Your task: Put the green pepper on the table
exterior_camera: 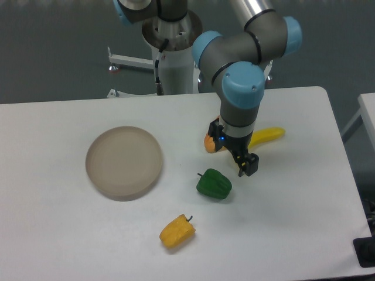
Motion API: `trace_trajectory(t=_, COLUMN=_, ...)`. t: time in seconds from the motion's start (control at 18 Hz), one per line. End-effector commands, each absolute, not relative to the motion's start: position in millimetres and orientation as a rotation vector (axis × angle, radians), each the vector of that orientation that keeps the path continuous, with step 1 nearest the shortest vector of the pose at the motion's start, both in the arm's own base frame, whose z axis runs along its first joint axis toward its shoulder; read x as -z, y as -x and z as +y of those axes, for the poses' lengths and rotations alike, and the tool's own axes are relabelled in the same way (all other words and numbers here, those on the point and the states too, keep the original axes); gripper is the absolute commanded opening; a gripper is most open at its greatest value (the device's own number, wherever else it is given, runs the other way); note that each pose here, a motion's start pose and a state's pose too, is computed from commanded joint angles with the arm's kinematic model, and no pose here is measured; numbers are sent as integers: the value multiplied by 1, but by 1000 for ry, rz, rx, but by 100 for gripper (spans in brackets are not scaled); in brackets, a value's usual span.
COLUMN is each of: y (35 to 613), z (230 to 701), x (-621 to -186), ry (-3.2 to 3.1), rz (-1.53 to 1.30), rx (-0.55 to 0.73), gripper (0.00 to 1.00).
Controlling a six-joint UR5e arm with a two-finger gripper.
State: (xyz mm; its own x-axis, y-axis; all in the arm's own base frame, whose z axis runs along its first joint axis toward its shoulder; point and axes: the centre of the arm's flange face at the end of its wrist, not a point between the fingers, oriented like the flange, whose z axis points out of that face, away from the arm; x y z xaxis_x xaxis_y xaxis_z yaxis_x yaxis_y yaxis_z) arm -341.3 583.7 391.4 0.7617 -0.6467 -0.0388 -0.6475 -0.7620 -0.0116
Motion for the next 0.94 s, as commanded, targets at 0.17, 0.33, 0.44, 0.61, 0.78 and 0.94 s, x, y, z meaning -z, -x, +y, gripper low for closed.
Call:
trace_trajectory(t=0.17, y=351, z=578, x=-400, ry=2919, rz=1121, rx=-29, gripper=100)
trace_trajectory(t=0.33, y=351, z=577, x=-399, ry=2922, rz=1122, rx=-26, gripper=100)
trace_trajectory(t=0.44, y=350, z=578, x=-397, ry=2920, rz=1127, rx=-21, gripper=100)
trace_trajectory(t=0.61, y=350, z=578, x=-394, ry=2900, rz=1183, rx=-14, gripper=100)
trace_trajectory(t=0.78, y=351, z=577, x=-394, ry=2901, rz=1181, rx=-14, gripper=100)
trace_trajectory(t=0.94, y=351, z=577, x=-394, ry=2900, rz=1181, rx=-16, gripper=100)
